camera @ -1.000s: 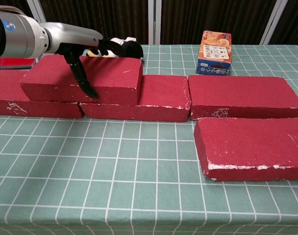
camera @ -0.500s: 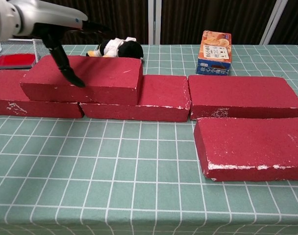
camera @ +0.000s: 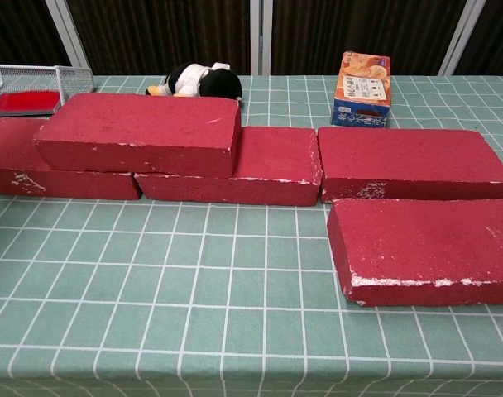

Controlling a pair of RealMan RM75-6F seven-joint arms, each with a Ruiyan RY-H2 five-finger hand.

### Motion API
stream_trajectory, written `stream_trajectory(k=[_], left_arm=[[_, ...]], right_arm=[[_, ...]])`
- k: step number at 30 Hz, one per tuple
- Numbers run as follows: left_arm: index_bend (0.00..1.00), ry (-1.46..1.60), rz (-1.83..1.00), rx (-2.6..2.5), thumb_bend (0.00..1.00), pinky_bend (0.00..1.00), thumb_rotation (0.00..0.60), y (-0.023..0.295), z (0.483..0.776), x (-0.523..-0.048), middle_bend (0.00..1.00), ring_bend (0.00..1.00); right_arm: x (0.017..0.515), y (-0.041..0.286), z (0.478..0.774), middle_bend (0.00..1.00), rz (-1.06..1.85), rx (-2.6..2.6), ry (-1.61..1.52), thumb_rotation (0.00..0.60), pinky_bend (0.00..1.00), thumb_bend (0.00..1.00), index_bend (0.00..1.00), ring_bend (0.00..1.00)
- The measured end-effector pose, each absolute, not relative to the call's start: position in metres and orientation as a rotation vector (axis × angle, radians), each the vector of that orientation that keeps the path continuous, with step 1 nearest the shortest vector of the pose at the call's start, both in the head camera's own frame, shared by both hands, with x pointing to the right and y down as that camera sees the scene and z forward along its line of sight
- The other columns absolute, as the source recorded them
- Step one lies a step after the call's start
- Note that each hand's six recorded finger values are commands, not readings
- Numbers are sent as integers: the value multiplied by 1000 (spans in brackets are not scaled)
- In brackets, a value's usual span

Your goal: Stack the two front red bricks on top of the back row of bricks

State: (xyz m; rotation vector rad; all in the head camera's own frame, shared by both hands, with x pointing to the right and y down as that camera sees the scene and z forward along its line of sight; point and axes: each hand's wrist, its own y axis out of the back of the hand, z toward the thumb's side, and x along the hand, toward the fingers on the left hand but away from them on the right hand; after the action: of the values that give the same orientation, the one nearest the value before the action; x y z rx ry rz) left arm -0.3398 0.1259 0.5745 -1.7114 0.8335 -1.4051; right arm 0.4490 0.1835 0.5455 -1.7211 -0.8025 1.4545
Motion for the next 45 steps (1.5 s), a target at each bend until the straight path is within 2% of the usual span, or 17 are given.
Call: stream_trajectory(k=[6, 19, 30, 45], left_arm=[[17, 878, -1447, -1717, 9, 0, 600, 143, 579, -375, 0, 0], [17, 975, -1470, -1703, 1, 0, 600, 179, 575, -410, 0, 0], [17, 995, -1475, -1705, 1, 0, 600, 190, 576, -422, 0, 0], [17, 1011, -1507, -1724, 1, 0, 600, 194, 582, -435, 0, 0]], right_arm=[[419, 196, 558, 0, 1465, -1790, -652, 600, 0, 0, 0, 0], [366, 219, 591, 0, 1427, -1943, -431, 600, 0, 0, 0, 0], [340, 218, 624, 0, 1432, -2033, -468, 600, 0, 0, 0, 0], [321, 216, 644, 0, 1438, -2082, -460, 600, 0, 0, 0, 0]])
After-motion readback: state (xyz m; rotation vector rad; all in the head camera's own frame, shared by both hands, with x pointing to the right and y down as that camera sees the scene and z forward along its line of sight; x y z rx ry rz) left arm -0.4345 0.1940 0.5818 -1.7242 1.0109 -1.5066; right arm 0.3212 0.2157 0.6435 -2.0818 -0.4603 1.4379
